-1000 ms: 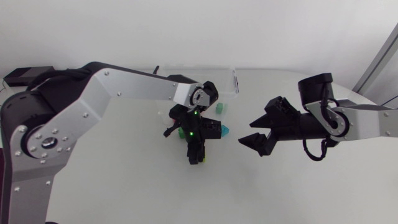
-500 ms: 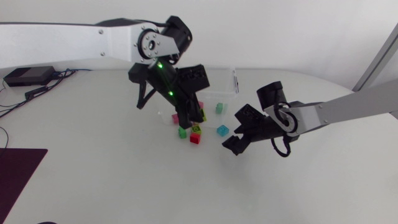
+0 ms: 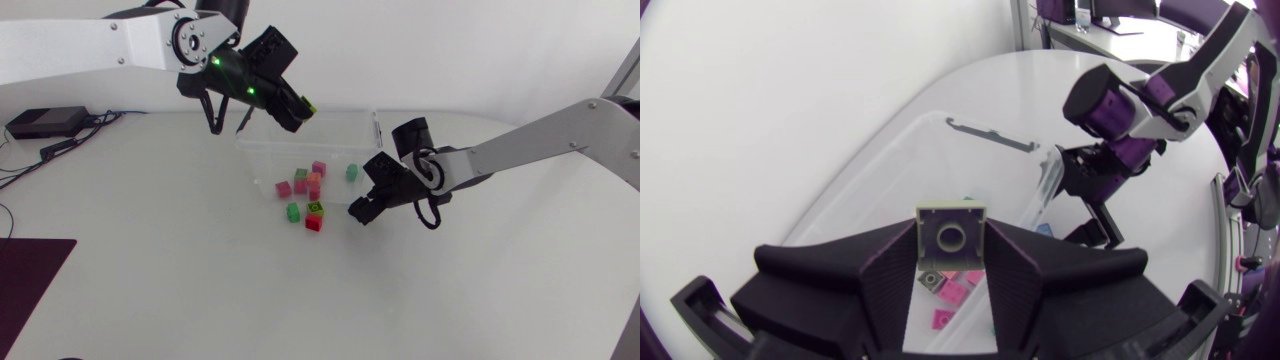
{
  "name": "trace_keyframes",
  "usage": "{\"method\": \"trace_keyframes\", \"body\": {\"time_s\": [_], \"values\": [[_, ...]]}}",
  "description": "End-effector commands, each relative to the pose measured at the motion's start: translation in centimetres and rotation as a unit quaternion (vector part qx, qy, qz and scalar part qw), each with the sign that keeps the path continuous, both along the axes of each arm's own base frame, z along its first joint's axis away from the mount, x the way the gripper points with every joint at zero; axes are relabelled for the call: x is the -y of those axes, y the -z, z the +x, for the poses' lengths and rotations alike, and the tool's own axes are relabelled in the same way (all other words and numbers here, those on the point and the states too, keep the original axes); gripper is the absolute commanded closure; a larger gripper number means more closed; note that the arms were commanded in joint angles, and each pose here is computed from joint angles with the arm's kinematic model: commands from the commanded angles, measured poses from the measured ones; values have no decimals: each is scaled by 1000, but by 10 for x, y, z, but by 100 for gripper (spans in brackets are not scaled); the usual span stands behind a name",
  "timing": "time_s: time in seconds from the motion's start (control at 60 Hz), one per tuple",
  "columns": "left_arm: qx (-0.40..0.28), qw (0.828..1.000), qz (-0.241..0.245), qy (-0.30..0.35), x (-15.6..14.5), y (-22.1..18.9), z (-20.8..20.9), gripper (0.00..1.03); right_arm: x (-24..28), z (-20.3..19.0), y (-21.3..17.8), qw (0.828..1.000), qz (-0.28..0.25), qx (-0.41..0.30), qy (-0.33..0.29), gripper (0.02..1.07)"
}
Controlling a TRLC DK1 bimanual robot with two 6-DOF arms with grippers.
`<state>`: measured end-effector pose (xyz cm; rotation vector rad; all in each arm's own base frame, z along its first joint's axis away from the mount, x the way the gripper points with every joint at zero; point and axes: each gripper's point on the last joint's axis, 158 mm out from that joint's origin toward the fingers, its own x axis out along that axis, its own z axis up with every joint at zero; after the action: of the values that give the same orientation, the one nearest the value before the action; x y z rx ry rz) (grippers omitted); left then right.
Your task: Pick up the duplo bricks and place them in the container
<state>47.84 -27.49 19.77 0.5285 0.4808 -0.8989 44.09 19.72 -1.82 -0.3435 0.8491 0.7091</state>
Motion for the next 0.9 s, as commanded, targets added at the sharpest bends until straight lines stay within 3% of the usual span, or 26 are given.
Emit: {"method": "trace_keyframes", "body": {"time_s": [0.0,0.15,0.4,0.483,0.533,0.583,0.6,0.617,0.633,0.683,0.883], "values": [[-4,1000,-20,-24,-4,-2,21,90,-6,-3,16,1000,-4,-25,5,26],[-14,999,-25,-39,-8,11,37,90,-8,-7,26,999,-13,-38,3,32],[-22,998,-28,-49,-10,28,47,90,-1,-19,27,999,-16,-46,8,81],[-23,998,-28,-57,-14,33,54,88,6,-25,17,999,-19,-38,11,81],[-27,997,-28,-62,-15,38,57,77,9,-30,8,999,-18,-30,10,81],[-29,997,-25,-65,-17,41,58,53,13,-32,-3,1000,-16,-22,12,81],[-28,997,-25,-66,-17,41,58,50,15,-32,-8,1000,-15,-18,14,81],[-29,997,-22,-68,-18,43,58,33,18,-33,-15,1000,-14,-13,16,81],[-30,997,-21,-69,-19,44,58,25,20,-34,-19,1000,-13,-11,18,81],[-30,997,-19,-70,-20,44,56,9,25,-35,-36,1000,-10,1,21,81],[-20,997,-24,-72,-31,19,33,5,35,-37,-105,998,11,49,33,81]]}}
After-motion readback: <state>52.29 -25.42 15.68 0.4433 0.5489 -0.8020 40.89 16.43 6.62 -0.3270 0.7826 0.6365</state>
